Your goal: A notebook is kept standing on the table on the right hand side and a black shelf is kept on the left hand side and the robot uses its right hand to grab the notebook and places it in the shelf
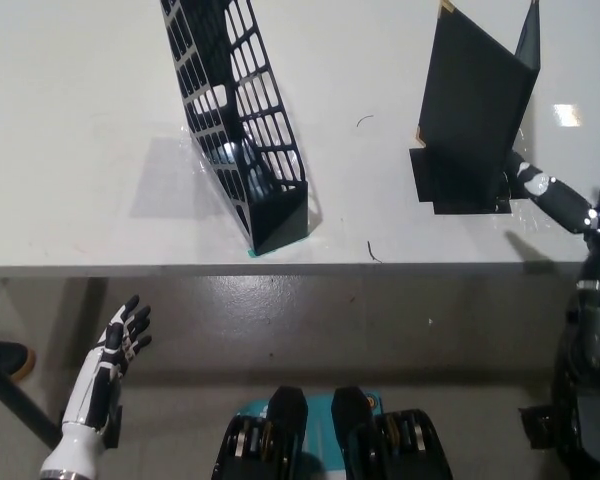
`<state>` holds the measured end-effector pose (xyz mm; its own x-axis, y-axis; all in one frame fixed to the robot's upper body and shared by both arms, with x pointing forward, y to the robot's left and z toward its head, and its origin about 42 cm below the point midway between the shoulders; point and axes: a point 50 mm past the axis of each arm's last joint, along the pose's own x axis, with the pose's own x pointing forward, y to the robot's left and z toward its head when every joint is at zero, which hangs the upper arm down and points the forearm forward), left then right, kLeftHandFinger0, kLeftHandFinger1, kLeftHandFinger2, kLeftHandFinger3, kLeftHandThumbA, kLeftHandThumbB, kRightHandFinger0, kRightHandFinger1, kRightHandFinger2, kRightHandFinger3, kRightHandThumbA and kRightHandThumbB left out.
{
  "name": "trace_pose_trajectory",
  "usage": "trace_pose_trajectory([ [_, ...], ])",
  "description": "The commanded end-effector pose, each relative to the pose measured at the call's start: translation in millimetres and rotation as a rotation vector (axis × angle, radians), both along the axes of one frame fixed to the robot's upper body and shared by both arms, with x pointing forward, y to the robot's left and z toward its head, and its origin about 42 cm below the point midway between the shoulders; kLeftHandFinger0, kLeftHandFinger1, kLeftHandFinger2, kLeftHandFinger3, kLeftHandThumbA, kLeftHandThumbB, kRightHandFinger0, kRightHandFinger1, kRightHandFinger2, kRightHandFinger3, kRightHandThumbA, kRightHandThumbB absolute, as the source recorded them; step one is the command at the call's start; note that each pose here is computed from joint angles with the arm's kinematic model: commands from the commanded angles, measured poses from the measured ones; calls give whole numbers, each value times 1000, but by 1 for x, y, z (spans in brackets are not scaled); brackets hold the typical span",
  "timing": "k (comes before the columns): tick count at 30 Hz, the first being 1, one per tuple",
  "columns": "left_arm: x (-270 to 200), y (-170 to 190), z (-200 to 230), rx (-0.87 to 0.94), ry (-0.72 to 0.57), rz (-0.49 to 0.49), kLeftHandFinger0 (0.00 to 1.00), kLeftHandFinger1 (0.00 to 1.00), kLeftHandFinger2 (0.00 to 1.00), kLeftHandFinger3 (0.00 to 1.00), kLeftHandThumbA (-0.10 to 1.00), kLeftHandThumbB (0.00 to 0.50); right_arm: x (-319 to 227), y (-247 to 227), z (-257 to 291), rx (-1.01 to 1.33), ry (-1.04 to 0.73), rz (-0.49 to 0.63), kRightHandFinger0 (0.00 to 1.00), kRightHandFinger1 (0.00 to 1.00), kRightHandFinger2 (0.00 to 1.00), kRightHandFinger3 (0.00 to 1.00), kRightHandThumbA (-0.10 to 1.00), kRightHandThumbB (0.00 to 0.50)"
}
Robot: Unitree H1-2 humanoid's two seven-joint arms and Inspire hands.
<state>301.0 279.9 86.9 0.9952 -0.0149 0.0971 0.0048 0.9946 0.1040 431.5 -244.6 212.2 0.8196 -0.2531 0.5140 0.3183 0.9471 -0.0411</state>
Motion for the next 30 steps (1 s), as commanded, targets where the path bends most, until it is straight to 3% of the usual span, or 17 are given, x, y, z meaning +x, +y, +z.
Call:
trace_pose_trajectory([
  [1, 1, 4, 10, -1, -62, -5, 1000, 1000, 1000, 1000, 1000, 95, 25, -2, 25, 58, -62, -29, 1000, 1000, 1000, 1000, 1000, 431],
  [4, 0, 3, 8, 3, -62, -6, 1000, 1000, 1000, 1000, 1000, 74, 41, 1, 29, 58, -35, -46, 1000, 1000, 1000, 1000, 1000, 444],
  [14, -1, 3, 5, 7, -54, -5, 1000, 1000, 1000, 1000, 1000, 84, 101, 27, 42, 100, 64, 14, 1000, 1000, 1000, 1000, 1000, 442],
  [18, -4, 4, 4, -3, -51, -3, 1000, 1000, 1000, 1000, 1000, 91, 124, 47, 48, 137, 171, 53, 1000, 1000, 1000, 1000, 1000, 495],
  [22, -3, 4, 3, -6, -58, 3, 1000, 1000, 1000, 1000, 1000, 121, 138, 61, 59, 294, 217, 126, 1000, 1000, 1000, 1000, 1000, 430],
  [23, -3, 4, 3, -5, -59, 2, 1000, 1000, 1000, 1000, 1000, 123, 141, 64, 62, 396, 234, 139, 1000, 1000, 1000, 1000, 971, 396],
  [25, -1, 5, 3, -6, -60, 2, 1000, 1000, 1000, 1000, 1000, 125, 145, 67, 65, 508, 292, 116, 1000, 1000, 1000, 1000, 880, 387],
  [26, -2, 4, 4, -6, -55, 2, 1000, 1000, 1000, 1000, 1000, 126, 148, 66, 67, 645, 348, 73, 555, 581, 714, 700, 447, 309],
  [27, -3, 5, 4, -1, -54, 2, 1000, 1000, 1000, 1000, 1000, 126, 148, 65, 67, 644, 376, 27, 61, 116, 338, 253, 56, 211],
  [28, -3, 5, 4, -2, -52, 0, 1000, 1000, 1000, 1000, 1000, 125, 148, 64, 66, 652, 379, 28, 2, 29, 302, 193, -94, 167],
  [29, -2, 5, 4, -1, -53, -1, 1000, 1000, 1000, 1000, 1000, 126, 149, 63, 65, 656, 379, 26, 0, 17, 342, 251, -99, 158],
  [30, -1, 5, 5, -3, -53, 3, 1000, 1000, 1000, 1000, 1000, 128, 148, 64, 65, 657, 374, 26, 0, 1, 342, 280, -100, 118],
])
